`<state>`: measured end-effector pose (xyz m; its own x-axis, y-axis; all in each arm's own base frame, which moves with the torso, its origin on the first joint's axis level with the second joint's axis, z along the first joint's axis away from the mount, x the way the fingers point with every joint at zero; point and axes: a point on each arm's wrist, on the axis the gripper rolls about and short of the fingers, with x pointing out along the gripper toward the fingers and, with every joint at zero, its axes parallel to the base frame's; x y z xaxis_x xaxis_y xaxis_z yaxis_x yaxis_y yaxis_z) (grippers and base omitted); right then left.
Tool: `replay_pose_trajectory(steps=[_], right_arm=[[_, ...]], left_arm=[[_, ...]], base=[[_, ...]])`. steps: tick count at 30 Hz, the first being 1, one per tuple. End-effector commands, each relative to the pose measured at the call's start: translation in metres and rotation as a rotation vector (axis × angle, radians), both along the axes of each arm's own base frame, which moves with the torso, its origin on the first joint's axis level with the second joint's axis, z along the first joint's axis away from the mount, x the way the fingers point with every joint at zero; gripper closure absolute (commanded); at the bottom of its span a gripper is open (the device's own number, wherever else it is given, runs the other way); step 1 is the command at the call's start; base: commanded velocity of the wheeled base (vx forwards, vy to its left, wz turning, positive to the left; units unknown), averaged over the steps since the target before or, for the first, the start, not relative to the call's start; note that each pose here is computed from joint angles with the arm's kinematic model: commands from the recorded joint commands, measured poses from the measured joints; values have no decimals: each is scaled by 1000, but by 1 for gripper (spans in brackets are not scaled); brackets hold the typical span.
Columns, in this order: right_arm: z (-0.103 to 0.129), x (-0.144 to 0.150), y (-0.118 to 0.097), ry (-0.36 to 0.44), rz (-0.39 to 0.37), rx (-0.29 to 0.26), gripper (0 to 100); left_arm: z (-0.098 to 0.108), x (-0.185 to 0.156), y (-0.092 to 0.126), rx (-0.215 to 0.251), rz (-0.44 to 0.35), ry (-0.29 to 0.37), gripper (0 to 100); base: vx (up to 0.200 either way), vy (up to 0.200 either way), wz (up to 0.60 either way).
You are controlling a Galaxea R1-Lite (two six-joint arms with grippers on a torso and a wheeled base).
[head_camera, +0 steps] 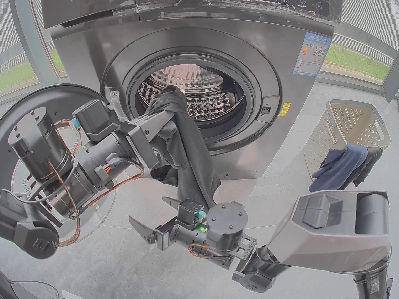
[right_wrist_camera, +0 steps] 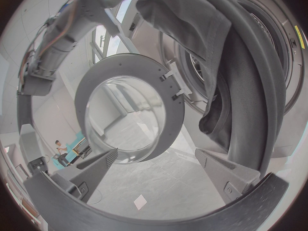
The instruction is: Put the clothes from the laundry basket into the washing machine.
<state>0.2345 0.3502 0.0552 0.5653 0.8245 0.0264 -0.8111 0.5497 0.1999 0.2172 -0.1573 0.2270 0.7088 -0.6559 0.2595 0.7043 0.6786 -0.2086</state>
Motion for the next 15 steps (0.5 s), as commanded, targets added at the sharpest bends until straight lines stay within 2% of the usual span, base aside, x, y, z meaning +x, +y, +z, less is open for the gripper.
replay_pose_trajectory(steps=[1, 8, 15], right_arm=[[-26, 45, 5, 14, -66, -20, 0], [-40, 82, -1, 2, -142, -23, 0], [-46, 96, -8, -27, -173, -45, 0]], left_arm=[[7, -9, 6, -1, -1, 0, 100], [13, -17, 13, -9, 0, -3, 100], [13, -18, 13, -8, -3, -2, 100]], base=[[0, 0, 0], [0, 0, 0], [0, 0, 0]])
